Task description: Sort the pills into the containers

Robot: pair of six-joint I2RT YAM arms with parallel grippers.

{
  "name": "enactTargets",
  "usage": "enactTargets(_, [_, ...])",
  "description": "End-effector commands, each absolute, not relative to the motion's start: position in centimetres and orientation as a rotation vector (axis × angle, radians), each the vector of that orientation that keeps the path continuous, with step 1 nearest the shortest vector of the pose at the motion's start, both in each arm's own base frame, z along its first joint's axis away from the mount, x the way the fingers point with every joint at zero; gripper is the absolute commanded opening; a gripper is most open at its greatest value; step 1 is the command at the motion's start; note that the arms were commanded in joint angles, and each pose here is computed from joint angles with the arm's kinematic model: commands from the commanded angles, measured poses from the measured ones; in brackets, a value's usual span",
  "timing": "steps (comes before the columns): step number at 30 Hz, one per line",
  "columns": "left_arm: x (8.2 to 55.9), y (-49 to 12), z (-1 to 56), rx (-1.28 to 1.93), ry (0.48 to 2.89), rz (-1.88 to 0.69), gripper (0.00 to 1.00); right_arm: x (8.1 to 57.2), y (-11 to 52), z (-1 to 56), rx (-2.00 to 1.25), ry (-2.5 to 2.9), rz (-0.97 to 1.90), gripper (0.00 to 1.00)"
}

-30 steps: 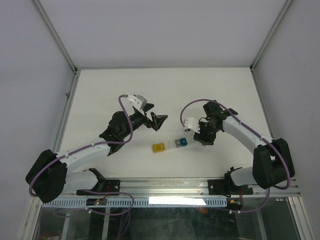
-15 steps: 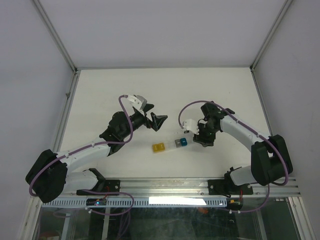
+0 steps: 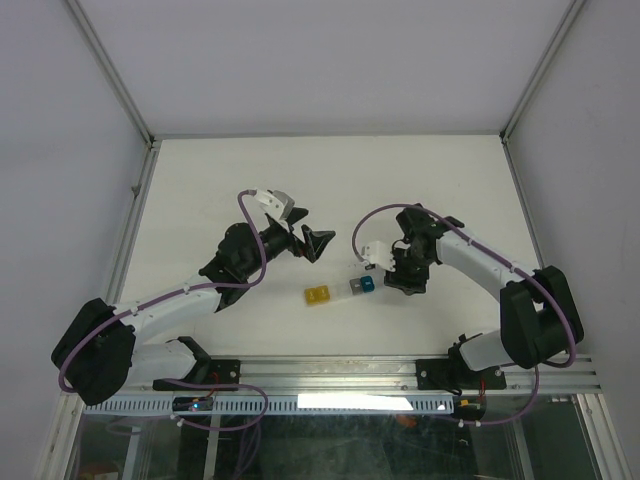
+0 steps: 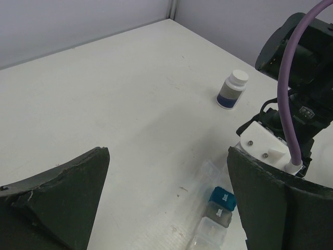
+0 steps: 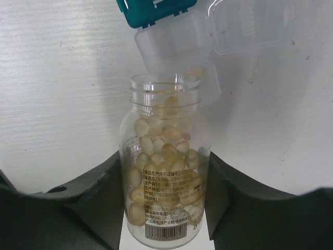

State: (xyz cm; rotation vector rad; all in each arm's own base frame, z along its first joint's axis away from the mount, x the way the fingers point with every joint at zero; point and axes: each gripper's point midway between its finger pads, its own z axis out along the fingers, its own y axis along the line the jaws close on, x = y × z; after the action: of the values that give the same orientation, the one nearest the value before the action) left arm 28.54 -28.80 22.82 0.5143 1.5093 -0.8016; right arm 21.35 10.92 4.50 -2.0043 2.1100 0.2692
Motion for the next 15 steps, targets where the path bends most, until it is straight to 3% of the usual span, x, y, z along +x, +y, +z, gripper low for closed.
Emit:
enactTargets(1, [28.1,-29.4,24.2,0.518,1.451,-0.838,0.99,22.2,11.6,6.0,-2.011,2.074,0.25,0.0])
enactTargets(15, [28.1,-29.4,24.3,0.517,1.451,-0.838,0.99,22.8,11.5,6.3,-2.028,2.042,0.201,0.0])
